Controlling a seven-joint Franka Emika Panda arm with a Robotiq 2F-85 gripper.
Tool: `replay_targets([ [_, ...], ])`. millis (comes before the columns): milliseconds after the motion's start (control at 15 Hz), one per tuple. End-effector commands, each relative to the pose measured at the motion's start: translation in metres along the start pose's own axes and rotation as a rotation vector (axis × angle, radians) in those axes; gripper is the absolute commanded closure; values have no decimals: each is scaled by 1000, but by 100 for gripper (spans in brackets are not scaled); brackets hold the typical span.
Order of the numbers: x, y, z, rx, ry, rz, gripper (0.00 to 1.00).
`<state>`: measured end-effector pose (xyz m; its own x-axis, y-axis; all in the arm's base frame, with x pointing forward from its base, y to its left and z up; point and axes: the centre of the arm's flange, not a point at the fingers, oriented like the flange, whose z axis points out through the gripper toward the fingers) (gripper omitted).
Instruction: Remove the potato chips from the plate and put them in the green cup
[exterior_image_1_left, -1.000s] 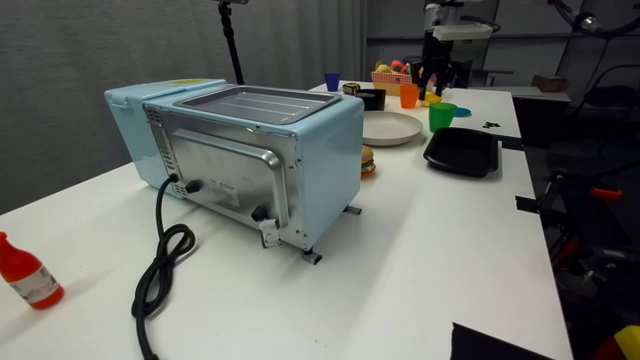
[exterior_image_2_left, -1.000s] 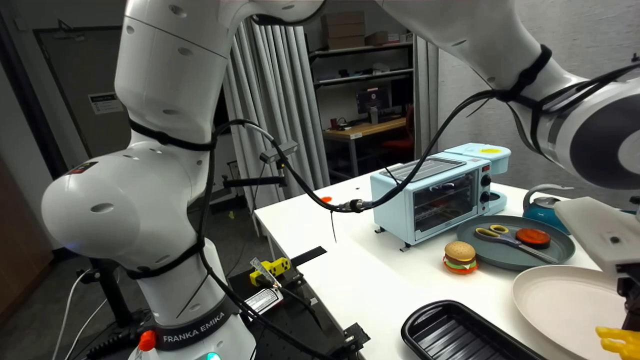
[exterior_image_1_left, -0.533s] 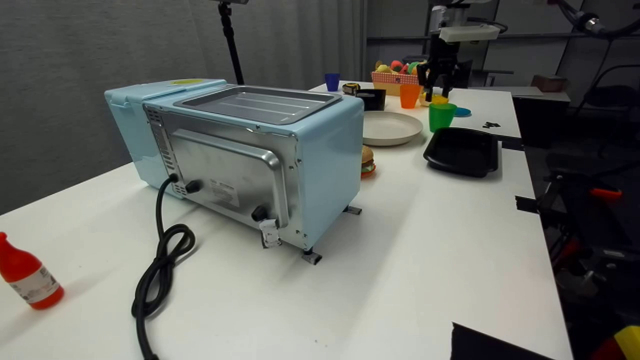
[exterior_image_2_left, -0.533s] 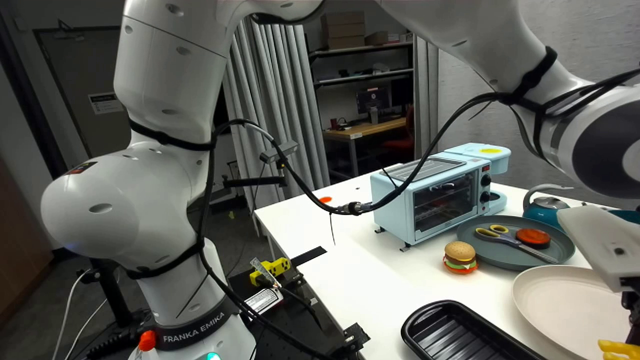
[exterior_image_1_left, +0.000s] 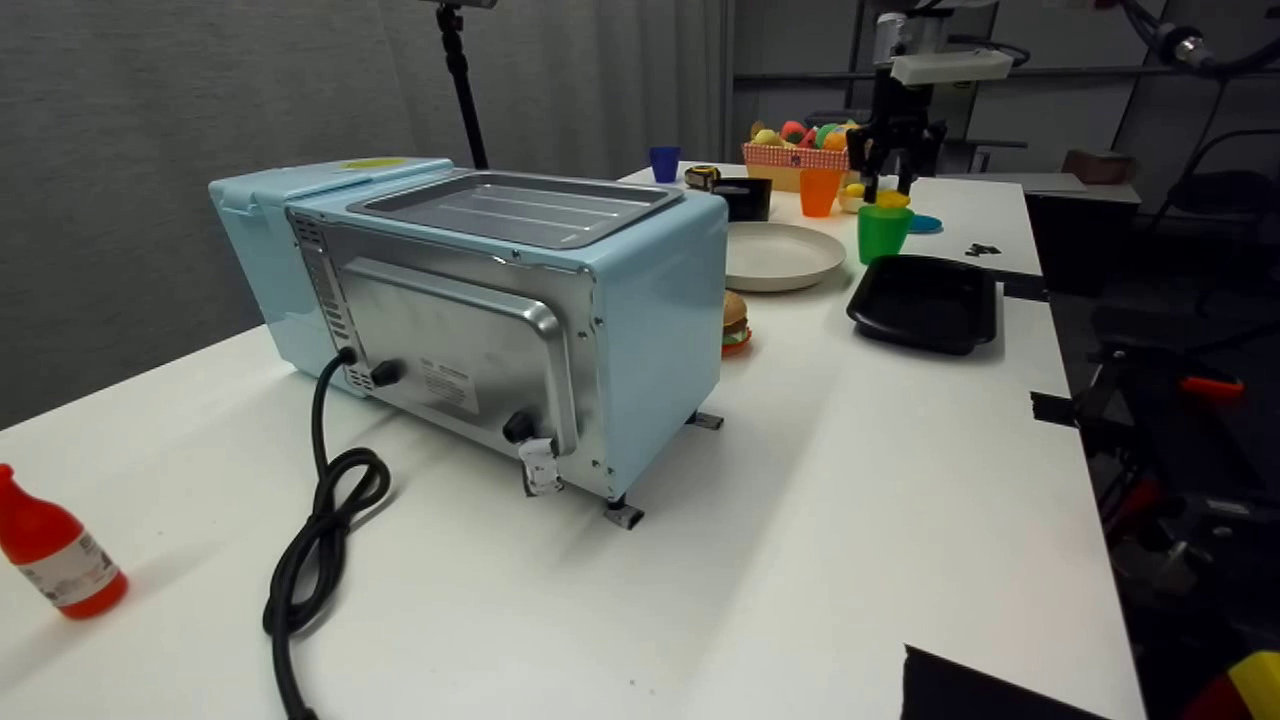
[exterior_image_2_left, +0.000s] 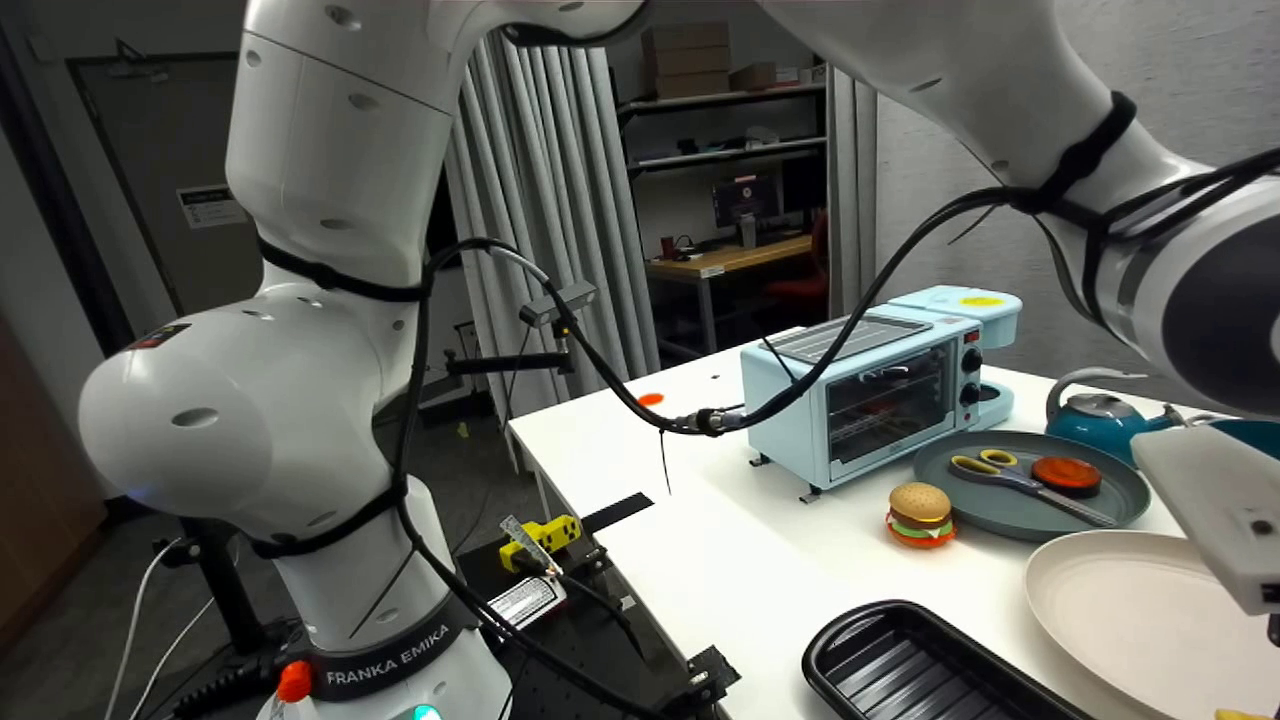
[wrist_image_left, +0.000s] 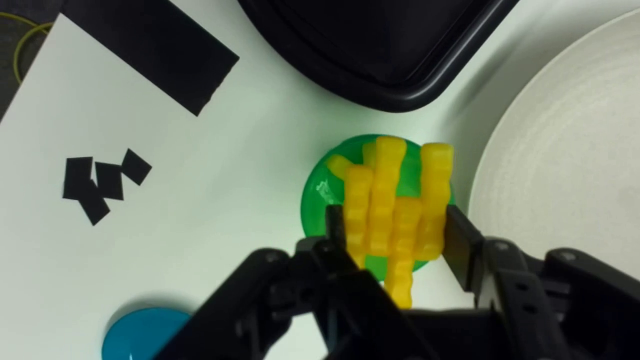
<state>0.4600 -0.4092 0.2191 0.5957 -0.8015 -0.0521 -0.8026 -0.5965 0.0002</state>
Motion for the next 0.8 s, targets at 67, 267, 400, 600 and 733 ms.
replay_targets([
  [67,-3,9,0,17,-4,-3,75],
  [267,-2,9,2,16,-6,-1,75],
  [400,-1,11,2,17,-8,2,75],
  [600,1,14,2,21,-15,10,25],
  [733,2,16,2,21,-16,14,17],
])
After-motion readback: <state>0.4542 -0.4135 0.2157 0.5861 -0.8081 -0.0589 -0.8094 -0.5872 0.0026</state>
